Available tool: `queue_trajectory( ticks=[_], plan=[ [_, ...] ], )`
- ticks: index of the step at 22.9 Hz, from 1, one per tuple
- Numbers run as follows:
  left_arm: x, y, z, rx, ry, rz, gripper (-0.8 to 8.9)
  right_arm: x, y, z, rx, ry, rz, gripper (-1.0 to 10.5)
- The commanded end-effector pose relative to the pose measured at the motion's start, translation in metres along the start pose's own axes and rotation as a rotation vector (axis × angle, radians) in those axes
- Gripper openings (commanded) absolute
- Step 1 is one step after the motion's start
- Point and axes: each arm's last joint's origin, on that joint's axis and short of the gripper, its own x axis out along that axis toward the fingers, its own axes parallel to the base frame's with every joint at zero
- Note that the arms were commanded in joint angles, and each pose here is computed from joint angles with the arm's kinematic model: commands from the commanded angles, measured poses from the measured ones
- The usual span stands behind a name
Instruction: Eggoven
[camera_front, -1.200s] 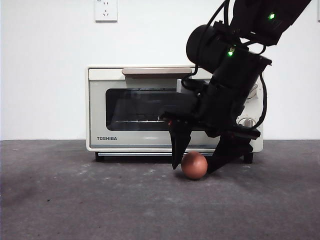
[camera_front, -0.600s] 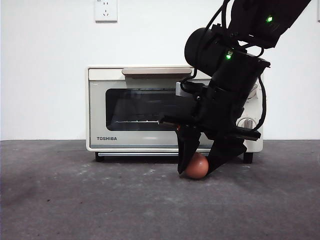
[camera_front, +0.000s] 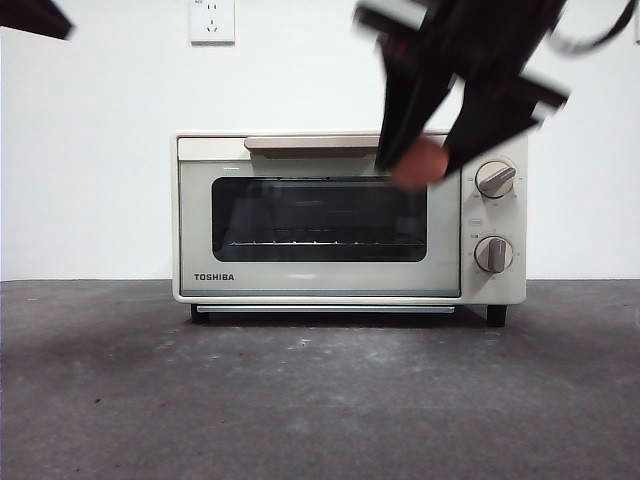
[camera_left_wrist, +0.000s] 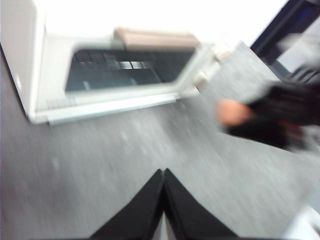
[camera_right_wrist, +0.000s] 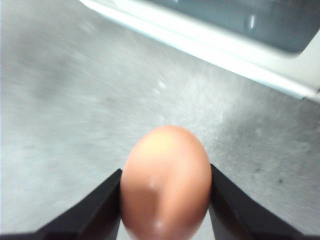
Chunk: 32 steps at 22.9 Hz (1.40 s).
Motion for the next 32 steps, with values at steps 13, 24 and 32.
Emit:
queue_trajectory(
  ticks=[13,24,32],
  plan=[
    [0.13,-0.003,0.084,0.163,-0.017,-0.006,0.07,-0.116,-0.003,-0.023,-0.043,-0.201,-0.007,0.0],
    [0.186,-0.002,0.088,0.201,0.037,0.012,0.07,-0.146,-0.009,-0.036,-0.039,-0.277,-0.055,0.0],
    [0.204,0.0,0.077,0.245,0.071,0.072,0.07,-0.15,-0.009,-0.038,-0.049,-0.285,-0.053,0.0]
  ],
)
